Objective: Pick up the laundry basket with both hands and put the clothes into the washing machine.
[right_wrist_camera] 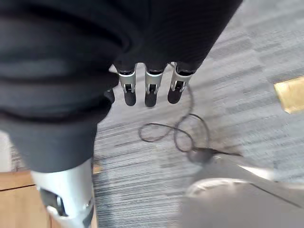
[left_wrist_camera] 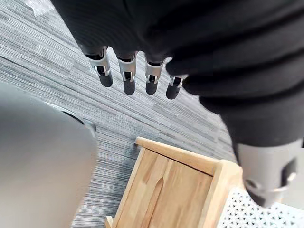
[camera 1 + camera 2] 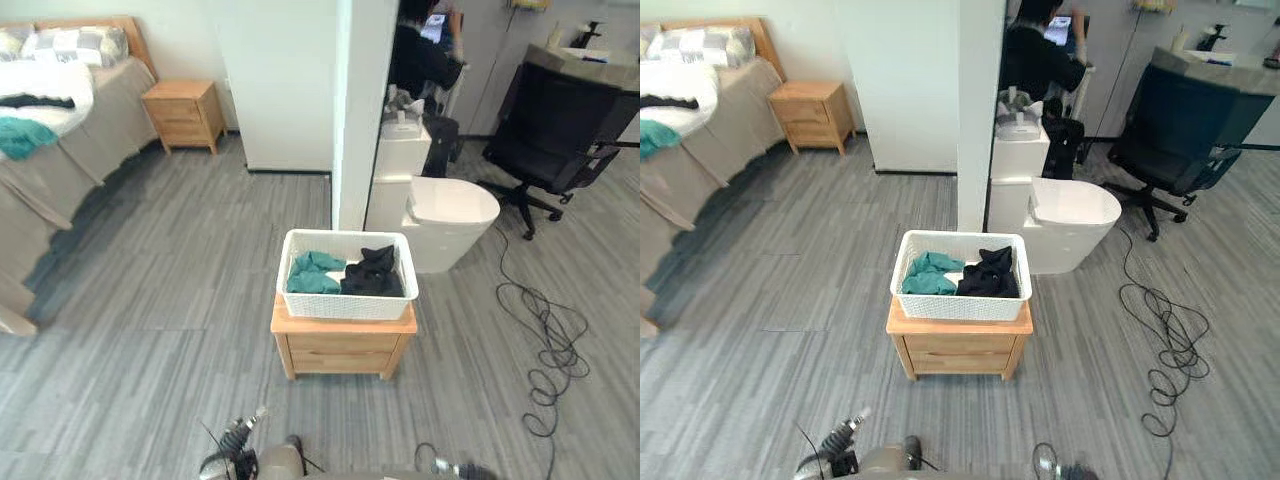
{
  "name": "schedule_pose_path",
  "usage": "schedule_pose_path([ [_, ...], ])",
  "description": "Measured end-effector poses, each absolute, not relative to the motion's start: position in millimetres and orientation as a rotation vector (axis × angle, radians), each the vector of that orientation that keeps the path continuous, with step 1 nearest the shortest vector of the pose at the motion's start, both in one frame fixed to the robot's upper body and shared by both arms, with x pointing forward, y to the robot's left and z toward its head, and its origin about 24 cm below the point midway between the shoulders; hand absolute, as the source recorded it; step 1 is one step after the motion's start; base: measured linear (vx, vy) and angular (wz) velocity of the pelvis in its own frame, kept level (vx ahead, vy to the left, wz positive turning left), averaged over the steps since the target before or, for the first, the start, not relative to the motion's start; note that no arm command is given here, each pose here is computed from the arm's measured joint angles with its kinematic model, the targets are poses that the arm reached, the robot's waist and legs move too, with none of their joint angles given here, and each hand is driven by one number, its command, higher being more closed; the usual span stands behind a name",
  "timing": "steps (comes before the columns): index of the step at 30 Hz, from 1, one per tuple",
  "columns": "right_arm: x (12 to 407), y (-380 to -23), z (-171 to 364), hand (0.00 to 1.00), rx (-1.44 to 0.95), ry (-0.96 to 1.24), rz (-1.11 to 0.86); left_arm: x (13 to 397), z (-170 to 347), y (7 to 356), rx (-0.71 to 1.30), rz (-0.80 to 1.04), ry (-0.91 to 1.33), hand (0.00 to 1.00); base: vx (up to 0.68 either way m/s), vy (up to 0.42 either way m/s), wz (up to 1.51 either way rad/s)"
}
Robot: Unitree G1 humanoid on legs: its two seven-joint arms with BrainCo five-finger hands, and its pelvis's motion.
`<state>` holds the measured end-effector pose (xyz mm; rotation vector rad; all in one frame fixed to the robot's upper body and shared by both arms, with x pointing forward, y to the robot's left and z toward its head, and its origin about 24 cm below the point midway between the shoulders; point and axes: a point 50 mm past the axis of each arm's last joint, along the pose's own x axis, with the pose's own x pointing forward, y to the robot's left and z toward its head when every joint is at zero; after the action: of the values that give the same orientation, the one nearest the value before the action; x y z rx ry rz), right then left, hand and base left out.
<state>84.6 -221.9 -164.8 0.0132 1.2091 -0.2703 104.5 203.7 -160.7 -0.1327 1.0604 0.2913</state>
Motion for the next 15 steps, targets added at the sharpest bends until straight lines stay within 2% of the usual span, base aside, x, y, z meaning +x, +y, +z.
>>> schedule_pose_path([
  [4,79.2,-182.4,-171.8,0.0,0.21,1.206,-0.287,96.1,-164.0,204.2,-0.106,0.27,1.109,0.0,0.26,0.149,-0.25],
  [10,74.1,-201.5,-170.4,0.0,0.313,1.173,-0.439,99.5,-165.1,200.6,-0.048,0.2,1.142,0.0,0.14,0.001,0.11],
  [15,70.8,-204.5,-170.3,0.0,0.365,1.161,-0.538,98.6,-165.6,197.1,-0.119,0.25,1.129,0.0,0.13,-0.206,0.06],
])
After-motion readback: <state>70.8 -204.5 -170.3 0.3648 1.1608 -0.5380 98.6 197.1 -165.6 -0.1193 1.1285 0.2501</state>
